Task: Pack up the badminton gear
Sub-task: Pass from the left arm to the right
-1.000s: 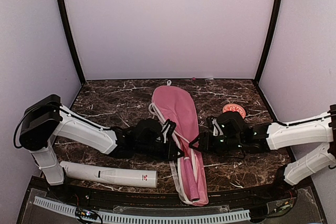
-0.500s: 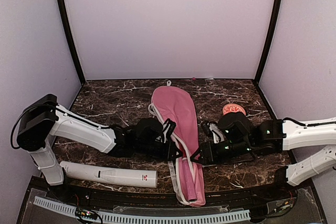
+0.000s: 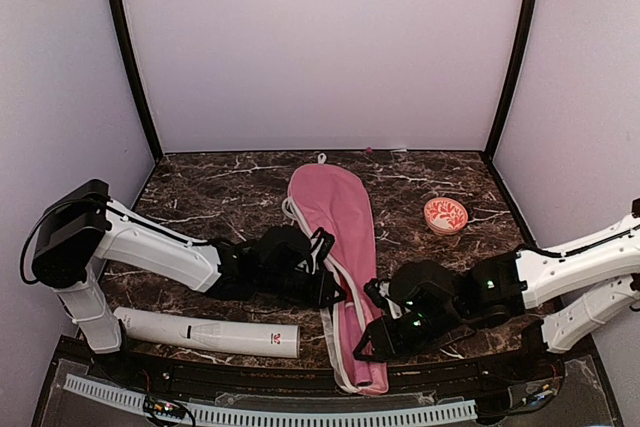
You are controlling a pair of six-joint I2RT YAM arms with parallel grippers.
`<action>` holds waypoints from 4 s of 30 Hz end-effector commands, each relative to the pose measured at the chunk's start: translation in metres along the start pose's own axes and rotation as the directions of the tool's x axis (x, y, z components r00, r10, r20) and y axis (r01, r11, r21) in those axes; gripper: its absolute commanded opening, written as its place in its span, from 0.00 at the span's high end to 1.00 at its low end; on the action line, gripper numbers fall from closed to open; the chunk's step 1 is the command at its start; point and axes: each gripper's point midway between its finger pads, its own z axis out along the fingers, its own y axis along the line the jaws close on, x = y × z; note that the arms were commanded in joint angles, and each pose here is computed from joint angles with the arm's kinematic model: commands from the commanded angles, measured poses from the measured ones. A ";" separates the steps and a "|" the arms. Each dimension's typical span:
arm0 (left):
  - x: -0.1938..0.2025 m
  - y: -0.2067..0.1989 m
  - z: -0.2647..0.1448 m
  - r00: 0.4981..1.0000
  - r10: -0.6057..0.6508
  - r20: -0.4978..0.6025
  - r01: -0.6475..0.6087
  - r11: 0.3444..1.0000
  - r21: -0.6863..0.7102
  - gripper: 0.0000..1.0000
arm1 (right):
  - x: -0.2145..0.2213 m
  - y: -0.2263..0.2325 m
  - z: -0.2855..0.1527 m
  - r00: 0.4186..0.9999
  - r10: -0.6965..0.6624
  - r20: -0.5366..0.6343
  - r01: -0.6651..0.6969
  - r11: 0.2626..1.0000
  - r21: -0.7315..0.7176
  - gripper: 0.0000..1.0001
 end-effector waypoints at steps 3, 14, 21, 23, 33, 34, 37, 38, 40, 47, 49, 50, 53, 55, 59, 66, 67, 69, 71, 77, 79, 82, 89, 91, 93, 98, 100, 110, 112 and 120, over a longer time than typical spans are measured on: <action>-0.035 -0.046 -0.023 0.992 0.043 0.122 -0.056 0.993 0.101 1.00 | 0.008 0.019 0.018 0.999 0.004 -0.053 -0.007 0.999 -0.051 0.52; -0.060 -0.078 -0.055 0.965 0.203 0.166 -0.205 0.979 -0.010 1.00 | 0.002 0.025 0.015 0.996 0.087 -0.021 -0.089 0.991 -0.095 0.75; -0.068 -0.081 -0.066 0.953 0.298 0.056 -0.289 0.948 -0.134 1.00 | -0.009 0.030 -0.016 0.980 0.181 0.084 -0.156 0.957 -0.246 0.82; -0.067 -0.074 -0.066 0.950 0.313 0.005 -0.306 0.933 -0.190 1.00 | -0.011 0.031 -0.020 0.975 0.199 0.099 -0.163 0.943 -0.291 0.82; -0.062 -0.037 -0.075 0.947 0.315 -0.062 -0.314 0.871 -0.378 1.00 | -0.011 0.004 -0.016 0.954 0.260 0.150 -0.207 0.932 -0.298 0.82; -0.061 -0.032 -0.077 0.948 0.312 -0.066 -0.312 0.863 -0.397 1.00 | -0.014 0.006 -0.019 0.951 0.261 0.163 -0.202 0.929 -0.308 0.82; -0.059 -0.019 -0.082 0.949 0.305 -0.083 -0.309 0.839 -0.448 1.00 | -0.021 0.005 -0.028 0.939 0.276 0.207 -0.198 0.923 -0.329 0.82; -0.060 -0.017 -0.084 0.948 0.307 -0.086 -0.311 0.832 -0.459 1.00 | -0.023 0.005 -0.031 0.932 0.289 0.219 -0.204 0.917 -0.343 0.82; -0.061 -0.013 -0.088 0.947 0.308 -0.088 -0.311 0.818 -0.484 1.00 | -0.027 0.004 -0.039 0.917 0.312 0.249 -0.204 0.902 -0.381 0.82; -0.063 -0.009 -0.092 0.944 0.318 -0.084 -0.318 0.817 -0.482 1.00 | -0.038 -0.002 -0.049 0.879 0.367 0.305 -0.218 0.877 -0.427 0.83; -0.056 -0.011 -0.084 0.947 0.311 -0.083 -0.315 0.843 -0.435 1.00 | -0.041 0.006 -0.048 0.891 0.327 0.316 -0.185 0.896 -0.404 0.84; -0.052 -0.012 -0.079 0.951 0.301 -0.077 -0.305 0.861 -0.408 1.00 | -0.043 0.010 -0.045 0.898 0.303 0.320 -0.172 0.909 -0.379 0.83; -0.040 -0.014 -0.062 0.964 0.260 -0.045 -0.261 0.909 -0.324 1.00 | -0.049 0.026 -0.038 0.917 0.238 0.320 -0.130 0.937 -0.323 0.84; -0.034 -0.008 -0.056 0.971 0.236 -0.031 -0.234 0.920 -0.313 1.00 | -0.052 0.033 -0.031 0.927 0.211 0.310 -0.123 0.952 -0.281 0.85; -0.027 0.002 -0.047 0.977 0.212 0.002 -0.201 0.933 -0.300 1.00 | -0.054 0.042 -0.010 0.950 0.156 0.269 -0.105 0.975 -0.196 0.85; -0.021 0.004 -0.044 0.983 0.185 0.012 -0.175 0.947 -0.268 1.00 | -0.060 0.049 0.024 0.972 0.062 0.226 -0.048 0.997 -0.064 0.85; -0.021 0.003 -0.044 0.983 0.184 0.015 -0.174 0.950 -0.259 1.00 | -0.062 0.050 0.027 0.972 0.052 0.228 -0.042 0.998 -0.048 0.85; -0.019 0.002 -0.043 0.984 0.178 0.012 -0.170 0.954 -0.247 1.00 | -0.066 0.051 0.033 0.974 0.031 0.226 -0.028 0.999 -0.016 0.85; -0.016 0.001 -0.042 0.985 0.170 0.007 -0.164 0.958 -0.234 1.00 | -0.069 0.055 0.038 0.976 0.006 0.219 -0.007 1.000 0.005 0.85; -0.018 -0.004 -0.045 0.988 0.153 0.030 -0.143 0.968 -0.208 1.00 | -0.075 0.061 0.053 0.978 -0.031 0.208 0.020 0.998 0.052 0.85; -0.020 -0.007 -0.047 0.988 0.145 0.045 -0.134 0.972 -0.196 1.00 | -0.078 0.058 0.056 0.976 -0.030 0.215 0.015 0.997 0.073 0.85; -0.021 -0.013 -0.050 0.990 0.128 0.063 -0.116 0.980 -0.160 1.00 | -0.079 0.040 0.066 0.975 -0.036 0.217 0.000 0.986 0.164 0.84; -0.005 0.012 -0.045 0.996 0.078 0.042 -0.068 0.976 -0.206 1.00 | -0.081 0.048 0.060 0.973 -0.078 0.215 0.045 0.987 0.152 0.57; 0.002 0.026 -0.043 0.998 0.058 0.029 -0.049 0.971 -0.234 1.00 | -0.077 0.054 0.051 0.973 -0.100 0.209 0.077 0.990 0.119 0.50; 0.006 0.036 -0.041 0.999 0.037 0.020 -0.031 0.967 -0.253 1.00 | -0.072 0.052 0.044 0.974 -0.118 0.193 0.098 0.989 0.111 0.44; 0.005 0.043 -0.042 0.999 0.020 0.031 -0.011 0.967 -0.256 1.00 | -0.059 0.038 0.018 0.978 -0.114 0.174 0.092 0.987 0.129 0.40; 0.006 0.047 -0.042 1.000 0.016 0.027 -0.008 0.964 -0.265 1.00 | -0.056 0.030 0.009 0.979 -0.100 0.179 0.075 0.987 0.139 0.41; 0.006 0.045 -0.040 1.000 0.006 0.025 0.001 0.968 -0.250 1.00 | -0.037 -0.004 0.032 0.991 -0.049 0.127 0.023 0.979 0.201 0.52; 0.006 0.045 -0.040 1.000 0.007 0.026 0.000 0.969 -0.247 1.00 | -0.037 -0.004 0.036 0.991 -0.052 0.121 0.027 0.979 0.203 0.55; 0.003 0.043 -0.040 0.999 0.014 0.034 -0.005 0.970 -0.244 1.00 | -0.035 0.002 0.057 0.994 -0.064 0.083 0.048 0.981 0.188 0.67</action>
